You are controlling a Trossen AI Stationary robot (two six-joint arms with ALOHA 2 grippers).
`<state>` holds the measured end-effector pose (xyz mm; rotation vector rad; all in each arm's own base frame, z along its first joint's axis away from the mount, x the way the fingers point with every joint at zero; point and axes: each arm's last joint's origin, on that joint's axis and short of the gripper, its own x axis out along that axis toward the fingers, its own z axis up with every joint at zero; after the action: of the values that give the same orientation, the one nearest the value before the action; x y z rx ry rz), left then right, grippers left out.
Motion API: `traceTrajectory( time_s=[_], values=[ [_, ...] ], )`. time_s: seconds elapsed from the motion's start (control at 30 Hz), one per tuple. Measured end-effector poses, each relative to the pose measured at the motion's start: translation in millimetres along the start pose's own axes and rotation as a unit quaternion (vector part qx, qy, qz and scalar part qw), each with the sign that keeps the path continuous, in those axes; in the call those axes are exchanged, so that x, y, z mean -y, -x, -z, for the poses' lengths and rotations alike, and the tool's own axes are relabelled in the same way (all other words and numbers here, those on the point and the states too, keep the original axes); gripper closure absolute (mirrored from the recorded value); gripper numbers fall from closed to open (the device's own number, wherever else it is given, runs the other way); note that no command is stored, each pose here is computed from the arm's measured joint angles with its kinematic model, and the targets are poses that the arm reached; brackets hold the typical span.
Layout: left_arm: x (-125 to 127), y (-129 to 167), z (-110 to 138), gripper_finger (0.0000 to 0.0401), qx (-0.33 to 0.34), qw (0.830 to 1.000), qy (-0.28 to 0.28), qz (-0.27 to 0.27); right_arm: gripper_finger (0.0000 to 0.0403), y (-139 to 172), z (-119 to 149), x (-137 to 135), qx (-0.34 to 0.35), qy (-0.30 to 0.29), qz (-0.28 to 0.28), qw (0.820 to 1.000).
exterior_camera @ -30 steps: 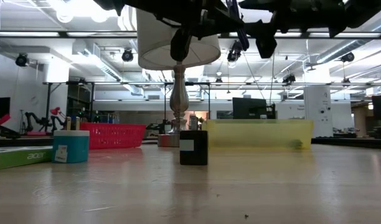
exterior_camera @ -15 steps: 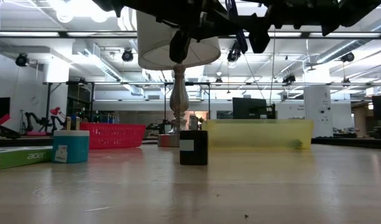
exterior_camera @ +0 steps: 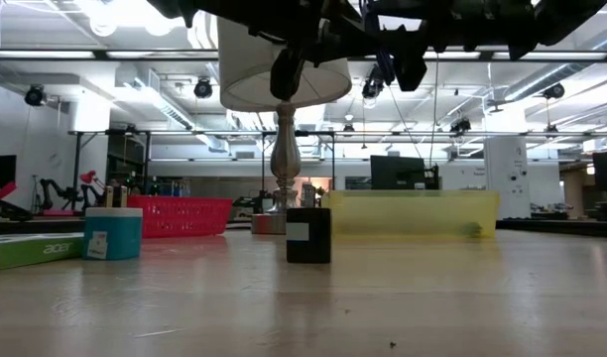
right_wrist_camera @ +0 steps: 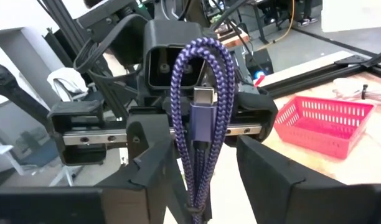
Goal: Pick and place items into bin
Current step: Put the violet charger cable into the yellow bin
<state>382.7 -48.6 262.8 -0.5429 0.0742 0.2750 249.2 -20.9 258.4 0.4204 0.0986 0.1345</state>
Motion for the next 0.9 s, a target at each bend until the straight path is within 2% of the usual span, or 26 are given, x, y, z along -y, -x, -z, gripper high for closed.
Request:
traceTrajectory(
  time_s=[0.5, 0.9],
  values=[
    [0.0, -0.1, 0.1, 0.039, 0.0, 1.0, 0.001, -0.001, 0.0381, 0.1, 0.3, 0.0, -0.001, 0.006, 0.001, 1.0],
    [-2.7, 0.2, 3.2, 0.0325, -0.01, 1.0, -0.002, -0.007, 0.0383, 1.4, 5.7, 6.2, -0.032, 0.009, 0.024, 0.999]
  ],
)
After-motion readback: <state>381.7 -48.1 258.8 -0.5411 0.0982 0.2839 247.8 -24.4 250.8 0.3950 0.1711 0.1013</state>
